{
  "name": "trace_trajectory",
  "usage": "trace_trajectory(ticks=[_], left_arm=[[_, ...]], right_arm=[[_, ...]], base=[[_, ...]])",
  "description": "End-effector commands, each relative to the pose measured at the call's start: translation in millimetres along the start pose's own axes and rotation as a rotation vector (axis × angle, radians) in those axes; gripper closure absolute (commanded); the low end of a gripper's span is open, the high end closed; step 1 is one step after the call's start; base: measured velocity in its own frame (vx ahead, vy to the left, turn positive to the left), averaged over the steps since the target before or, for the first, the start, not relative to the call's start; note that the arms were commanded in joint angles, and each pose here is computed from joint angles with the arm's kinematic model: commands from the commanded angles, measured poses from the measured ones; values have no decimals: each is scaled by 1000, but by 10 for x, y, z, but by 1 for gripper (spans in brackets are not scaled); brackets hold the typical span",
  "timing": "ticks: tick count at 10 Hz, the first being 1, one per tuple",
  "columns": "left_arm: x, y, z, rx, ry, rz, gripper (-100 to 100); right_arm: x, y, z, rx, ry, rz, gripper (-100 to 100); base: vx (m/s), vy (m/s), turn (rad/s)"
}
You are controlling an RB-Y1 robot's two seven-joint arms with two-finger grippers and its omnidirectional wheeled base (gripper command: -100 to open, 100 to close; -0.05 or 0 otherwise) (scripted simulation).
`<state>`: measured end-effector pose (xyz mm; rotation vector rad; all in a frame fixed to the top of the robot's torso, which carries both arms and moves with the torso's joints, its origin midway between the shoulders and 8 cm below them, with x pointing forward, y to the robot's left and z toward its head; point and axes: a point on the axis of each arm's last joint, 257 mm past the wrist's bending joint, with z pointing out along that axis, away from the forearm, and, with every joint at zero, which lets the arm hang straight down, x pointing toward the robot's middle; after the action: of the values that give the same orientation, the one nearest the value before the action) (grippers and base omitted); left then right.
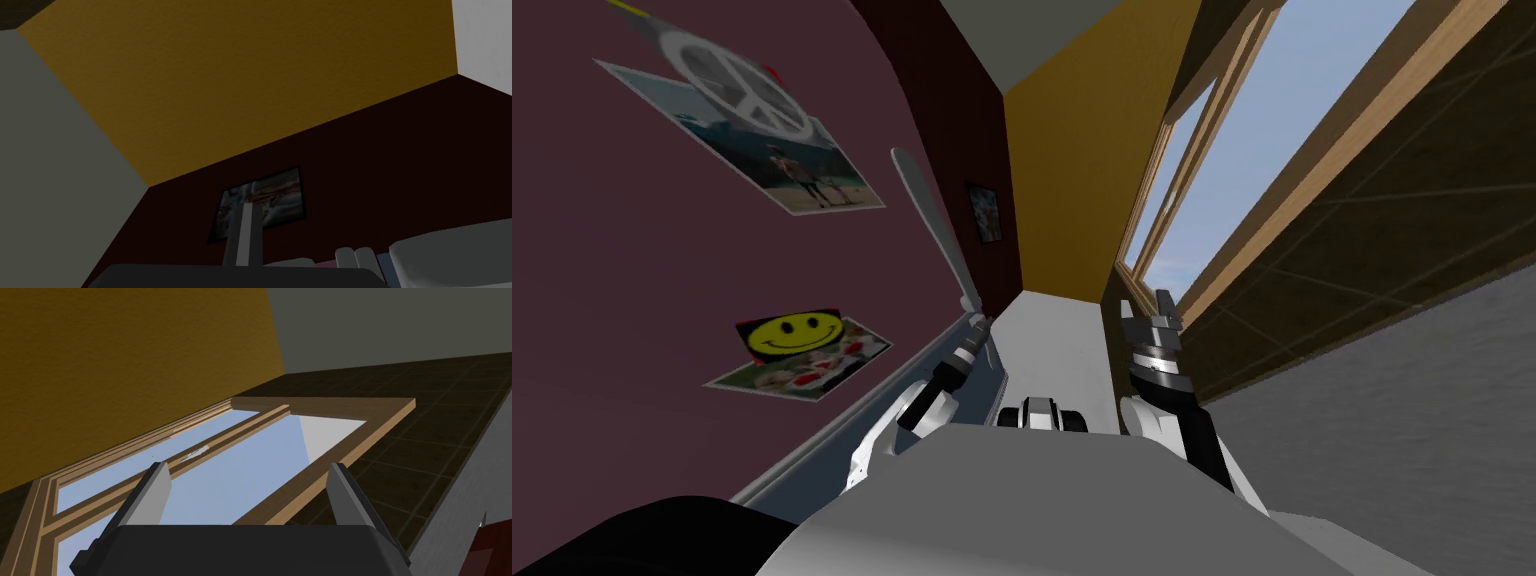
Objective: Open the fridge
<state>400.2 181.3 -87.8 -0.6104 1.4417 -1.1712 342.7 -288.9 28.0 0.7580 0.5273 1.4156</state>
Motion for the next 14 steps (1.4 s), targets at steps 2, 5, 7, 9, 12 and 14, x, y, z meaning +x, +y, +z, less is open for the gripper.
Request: trace_trajectory(ticks=[2, 5, 7, 9, 12, 14], left_arm=[[390, -198, -92, 42, 90, -12, 100], [685, -377, -206, 76, 161, -29, 100], [501, -288, -136, 51, 122, -13, -100], [385, -227, -97, 34, 98, -3, -100], [112, -96, -23, -4, 41, 18, -100], [-69, -16, 13, -29, 3, 29, -100]], right_arm=[[-1, 0, -1, 0, 0, 0, 0], [-1, 0, -1, 0, 0, 0, 0], [-2, 0, -2, 0, 0, -1, 0], [-4, -1, -3, 1, 0, -1, 0], [-4, 0, -3, 1, 0, -1, 0], [-4, -1, -3, 1, 0, -1, 0]], base=[[-219, -100, -115], [-194, -93, -122], [-1, -9, 59], [176, 99, 80], [213, 97, 119], [210, 75, 112]])
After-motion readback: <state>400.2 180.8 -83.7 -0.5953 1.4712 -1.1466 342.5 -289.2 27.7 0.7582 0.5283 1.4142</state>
